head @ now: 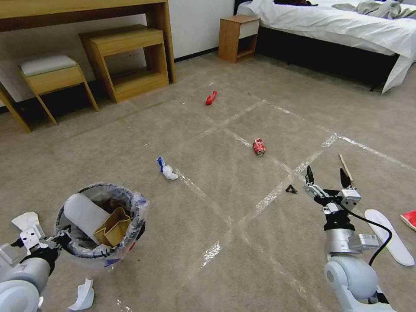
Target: Pick up the trash bin and place the garbage on the floor into it.
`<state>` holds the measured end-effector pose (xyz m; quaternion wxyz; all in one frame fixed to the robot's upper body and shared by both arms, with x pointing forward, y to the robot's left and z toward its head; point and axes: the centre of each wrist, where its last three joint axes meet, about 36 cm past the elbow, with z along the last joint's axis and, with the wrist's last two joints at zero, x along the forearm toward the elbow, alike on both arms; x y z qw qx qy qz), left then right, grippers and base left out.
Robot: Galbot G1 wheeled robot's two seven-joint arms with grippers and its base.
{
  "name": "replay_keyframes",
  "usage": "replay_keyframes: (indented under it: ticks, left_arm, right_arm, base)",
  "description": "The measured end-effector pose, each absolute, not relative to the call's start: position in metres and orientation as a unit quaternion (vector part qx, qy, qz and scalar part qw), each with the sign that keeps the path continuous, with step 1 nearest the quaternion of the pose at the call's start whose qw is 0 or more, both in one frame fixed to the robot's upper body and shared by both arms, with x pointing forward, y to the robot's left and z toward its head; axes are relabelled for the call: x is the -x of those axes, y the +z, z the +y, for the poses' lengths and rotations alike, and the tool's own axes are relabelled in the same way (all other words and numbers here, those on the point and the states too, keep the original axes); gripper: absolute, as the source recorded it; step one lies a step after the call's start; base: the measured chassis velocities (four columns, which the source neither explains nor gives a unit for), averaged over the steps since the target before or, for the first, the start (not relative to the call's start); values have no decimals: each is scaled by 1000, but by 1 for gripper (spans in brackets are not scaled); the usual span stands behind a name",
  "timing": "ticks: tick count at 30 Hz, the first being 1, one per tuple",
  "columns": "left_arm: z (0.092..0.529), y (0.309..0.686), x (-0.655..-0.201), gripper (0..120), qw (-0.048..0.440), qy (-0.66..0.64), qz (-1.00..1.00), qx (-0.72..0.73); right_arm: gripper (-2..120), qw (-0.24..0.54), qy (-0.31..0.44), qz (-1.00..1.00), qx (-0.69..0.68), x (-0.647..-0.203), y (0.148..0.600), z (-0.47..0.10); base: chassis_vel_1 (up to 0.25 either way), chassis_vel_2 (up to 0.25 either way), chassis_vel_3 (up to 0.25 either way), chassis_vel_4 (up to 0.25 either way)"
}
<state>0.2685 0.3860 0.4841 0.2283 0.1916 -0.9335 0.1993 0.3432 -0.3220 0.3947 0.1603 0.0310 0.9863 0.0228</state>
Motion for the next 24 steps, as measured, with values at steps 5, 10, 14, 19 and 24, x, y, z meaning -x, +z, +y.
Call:
replay_keyframes:
  ticks: [5,10,14,19,24]
  left_arm:
    - [385,484,-268,1,228,200,-934,-191]
    - [384,484,-268,1,229,201,-933,-191]
    - [383,484,-267,1,228,202,-933,-190]
    - [382,486,-266,1,227,201,-934,-189]
    - [382,485,-266,1,227,202,-934,-189]
  right_arm:
    - [100,159,21,987,-31,-342,394,-322]
    - [100,157,21,987,-31,-341,393,-321]
    - [100,157,20,987,-30,-340,393,-321]
    - [100,159,20,987,-30,-339,394,-322]
    - [100,159,20,987,-29,-338,393,-321]
  base:
    - [0,0,0,0]
    - [0,0,0,0]
    - [0,0,0,0]
    - [0,0,0,0]
    - [-10,14,20,-12]
